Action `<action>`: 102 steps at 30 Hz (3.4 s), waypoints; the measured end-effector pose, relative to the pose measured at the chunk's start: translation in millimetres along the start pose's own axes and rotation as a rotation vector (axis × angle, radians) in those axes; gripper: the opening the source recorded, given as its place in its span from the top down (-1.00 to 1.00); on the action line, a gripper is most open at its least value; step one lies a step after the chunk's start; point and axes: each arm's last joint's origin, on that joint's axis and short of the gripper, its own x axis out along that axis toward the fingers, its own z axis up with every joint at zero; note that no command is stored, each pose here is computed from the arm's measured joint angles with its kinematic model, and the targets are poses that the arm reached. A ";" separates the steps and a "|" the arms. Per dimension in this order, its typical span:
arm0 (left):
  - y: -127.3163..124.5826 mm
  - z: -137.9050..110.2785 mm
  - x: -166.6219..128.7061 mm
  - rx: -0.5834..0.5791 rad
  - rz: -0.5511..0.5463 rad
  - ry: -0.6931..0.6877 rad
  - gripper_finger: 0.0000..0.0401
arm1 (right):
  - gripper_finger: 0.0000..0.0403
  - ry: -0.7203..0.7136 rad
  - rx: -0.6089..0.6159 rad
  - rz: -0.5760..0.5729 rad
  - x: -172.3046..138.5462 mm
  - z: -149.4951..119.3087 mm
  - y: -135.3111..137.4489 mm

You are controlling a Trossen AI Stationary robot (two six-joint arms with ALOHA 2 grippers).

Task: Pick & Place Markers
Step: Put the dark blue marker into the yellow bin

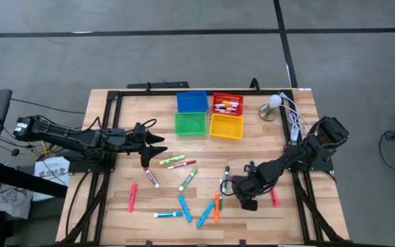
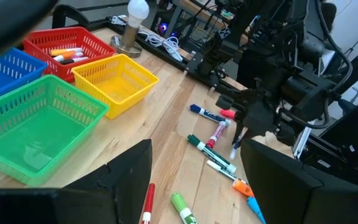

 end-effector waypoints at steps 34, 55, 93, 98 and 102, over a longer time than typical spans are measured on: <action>-1.2 2.1 0.0 -0.007 -0.012 -0.021 -0.23 | 0.83 -0.588 0.041 0.290 -150.3 1.1 -51.3; -1.7 3.2 -0.1 -0.011 -0.017 -0.033 -0.23 | 0.84 -0.896 0.095 -0.317 -184.1 22.5 -157.5; 0.5 5.3 -0.2 -0.013 0.068 -0.088 -0.23 | 0.80 -0.480 0.250 -0.252 -72.4 68.0 -243.1; 0.5 5.3 -0.2 -0.012 0.068 -0.088 -0.23 | 0.78 -0.440 0.250 -0.247 -63.0 68.4 -245.1; 0.5 5.3 -0.2 -0.013 0.068 -0.088 -0.23 | 0.79 -0.426 0.248 -0.246 -60.6 68.1 -245.5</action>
